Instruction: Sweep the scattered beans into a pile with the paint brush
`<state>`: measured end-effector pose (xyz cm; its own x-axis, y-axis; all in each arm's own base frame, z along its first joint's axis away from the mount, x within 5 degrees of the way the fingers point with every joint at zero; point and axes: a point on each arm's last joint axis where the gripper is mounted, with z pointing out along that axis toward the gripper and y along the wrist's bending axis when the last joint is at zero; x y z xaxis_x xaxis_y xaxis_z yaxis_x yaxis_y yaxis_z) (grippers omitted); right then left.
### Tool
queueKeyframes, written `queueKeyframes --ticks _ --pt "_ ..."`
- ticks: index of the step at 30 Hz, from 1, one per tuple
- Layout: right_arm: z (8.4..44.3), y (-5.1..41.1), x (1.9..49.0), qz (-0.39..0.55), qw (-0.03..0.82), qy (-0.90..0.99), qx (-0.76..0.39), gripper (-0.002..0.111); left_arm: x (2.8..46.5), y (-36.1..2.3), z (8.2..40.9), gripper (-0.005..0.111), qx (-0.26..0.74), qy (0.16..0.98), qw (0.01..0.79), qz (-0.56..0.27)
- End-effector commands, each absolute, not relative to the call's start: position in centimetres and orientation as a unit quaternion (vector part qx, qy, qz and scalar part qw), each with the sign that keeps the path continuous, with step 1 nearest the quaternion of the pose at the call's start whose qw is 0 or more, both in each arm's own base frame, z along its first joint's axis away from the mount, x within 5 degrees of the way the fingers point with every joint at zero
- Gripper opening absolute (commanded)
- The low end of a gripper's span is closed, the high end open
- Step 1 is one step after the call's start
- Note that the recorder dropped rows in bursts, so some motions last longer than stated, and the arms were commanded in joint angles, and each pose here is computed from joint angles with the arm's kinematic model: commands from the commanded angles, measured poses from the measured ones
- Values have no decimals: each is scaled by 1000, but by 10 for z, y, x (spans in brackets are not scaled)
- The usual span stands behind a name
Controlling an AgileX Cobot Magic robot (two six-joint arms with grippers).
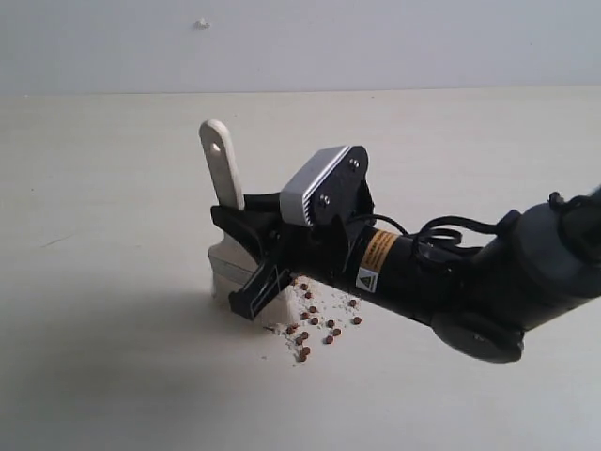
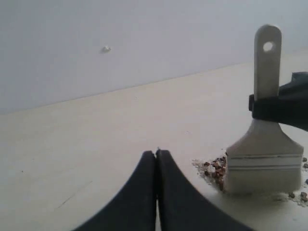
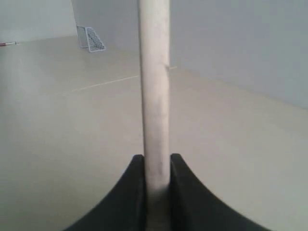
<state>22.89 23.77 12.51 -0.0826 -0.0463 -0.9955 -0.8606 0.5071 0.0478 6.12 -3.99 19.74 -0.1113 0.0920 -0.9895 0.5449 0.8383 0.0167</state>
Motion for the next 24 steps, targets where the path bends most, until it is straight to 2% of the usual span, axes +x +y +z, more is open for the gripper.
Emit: queueKeyframes --ticks 1,7,13,19,22,24 --pt "137 246 240 385 585 617 -361 0 61 -40 198 0 219 722 631 -180" --pt "145 246 240 393 584 617 -353 0 61 -40 198 0 219 722 631 -180" --pt "160 249 226 412 544 601 -417 0 61 -40 198 0 219 722 631 -180" --pt "174 234 194 475 400 544 -564 0 61 -40 198 0 219 722 631 -180" --pt "169 216 194 483 331 561 -585 0 61 -40 198 0 219 722 631 -180" --pt "166 208 197 480 313 572 -587 0 61 -40 198 0 219 722 631 -180"
